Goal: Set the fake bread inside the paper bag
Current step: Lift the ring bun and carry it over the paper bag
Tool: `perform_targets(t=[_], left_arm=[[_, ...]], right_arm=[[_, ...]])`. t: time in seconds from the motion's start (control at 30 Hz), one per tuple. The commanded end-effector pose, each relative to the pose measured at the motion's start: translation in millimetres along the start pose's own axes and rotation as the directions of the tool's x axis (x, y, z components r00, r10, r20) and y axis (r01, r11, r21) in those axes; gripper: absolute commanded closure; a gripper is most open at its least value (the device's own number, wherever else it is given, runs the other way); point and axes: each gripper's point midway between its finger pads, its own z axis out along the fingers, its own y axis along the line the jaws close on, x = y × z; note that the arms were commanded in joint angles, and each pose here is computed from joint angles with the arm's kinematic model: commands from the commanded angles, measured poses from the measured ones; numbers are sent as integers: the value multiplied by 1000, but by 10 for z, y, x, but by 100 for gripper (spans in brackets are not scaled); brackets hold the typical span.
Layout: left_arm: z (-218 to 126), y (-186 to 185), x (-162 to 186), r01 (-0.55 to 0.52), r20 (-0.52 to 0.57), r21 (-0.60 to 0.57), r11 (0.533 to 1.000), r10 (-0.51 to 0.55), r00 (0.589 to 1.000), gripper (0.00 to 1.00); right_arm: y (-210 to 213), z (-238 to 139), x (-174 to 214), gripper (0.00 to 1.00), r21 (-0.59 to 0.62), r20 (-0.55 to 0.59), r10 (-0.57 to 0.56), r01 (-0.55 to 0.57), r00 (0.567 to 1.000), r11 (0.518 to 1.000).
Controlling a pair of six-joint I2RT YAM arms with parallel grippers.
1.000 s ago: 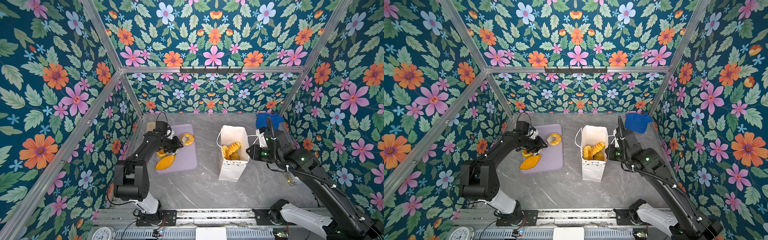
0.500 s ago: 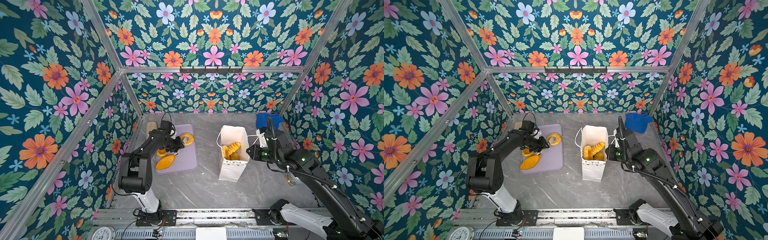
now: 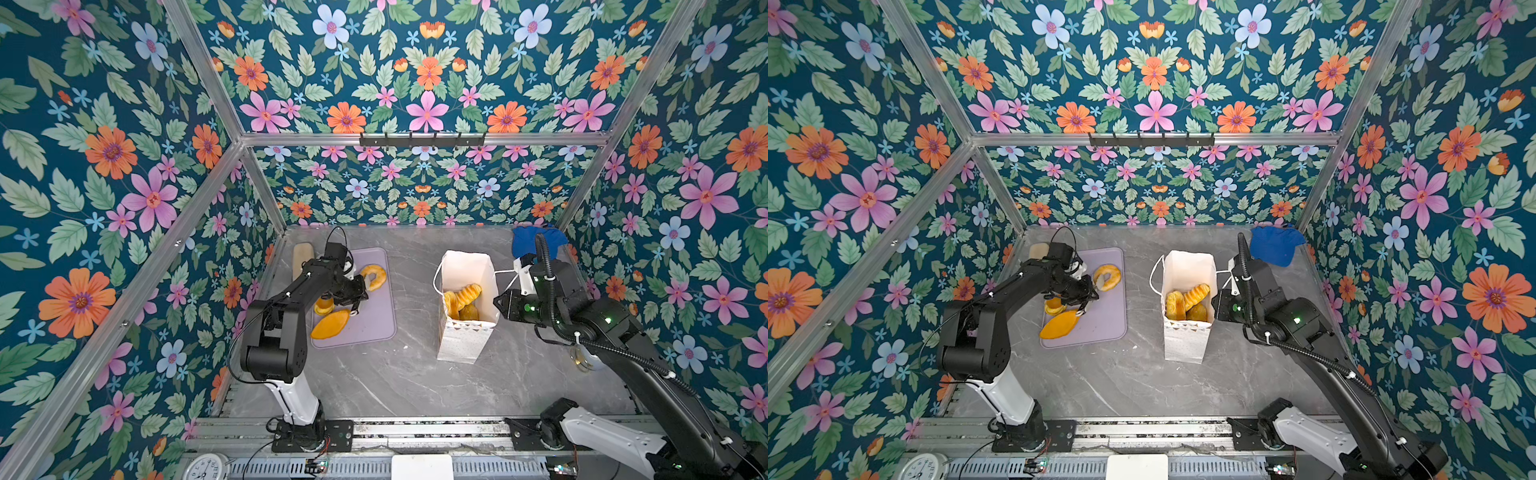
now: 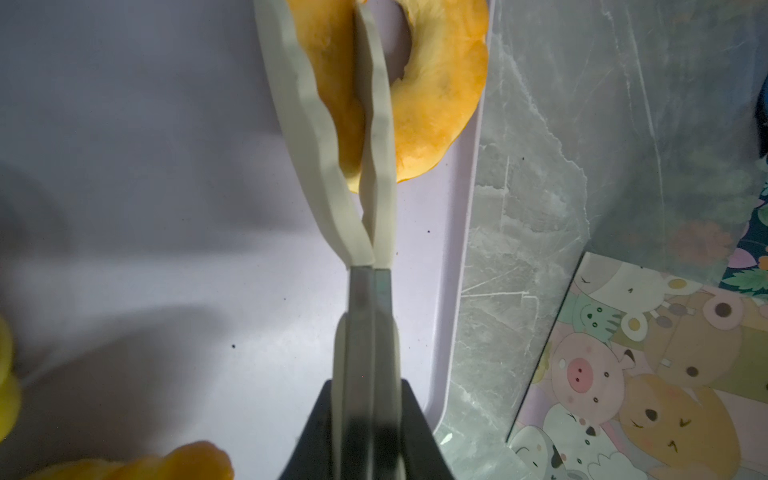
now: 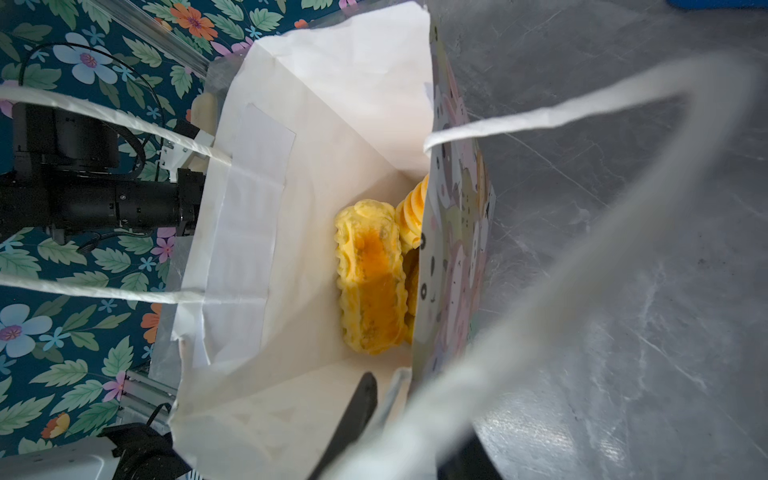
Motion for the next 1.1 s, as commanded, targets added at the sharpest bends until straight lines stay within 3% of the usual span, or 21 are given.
perform_targets(t=[0.0,0.27,0.57,0.87,1.07], left_arm=[[-23,14,19,-7,-1,-14,1000,7,1000,90],[-384,-61,-36,-35,84,-40,999,38,996,100],[-954,-216,-78,-76,217,-57,996,86,972,100],[-1660,-670,-153,-195,410,51,979,158,898,100],[-2113,-1070,-154,-330,537,160,930,198,820,100]], right_arm=[[-16,-44,-24,75,10,14,0,0,1000,1000],[-14,-66,-22,75,8,16,-2,2,1000,1000],[0,-60,-19,74,2,12,-2,2,1000,1000],[25,-29,-26,74,-6,3,0,0,1000,1000],[32,-40,-28,75,-8,3,1,-1,1000,1000]])
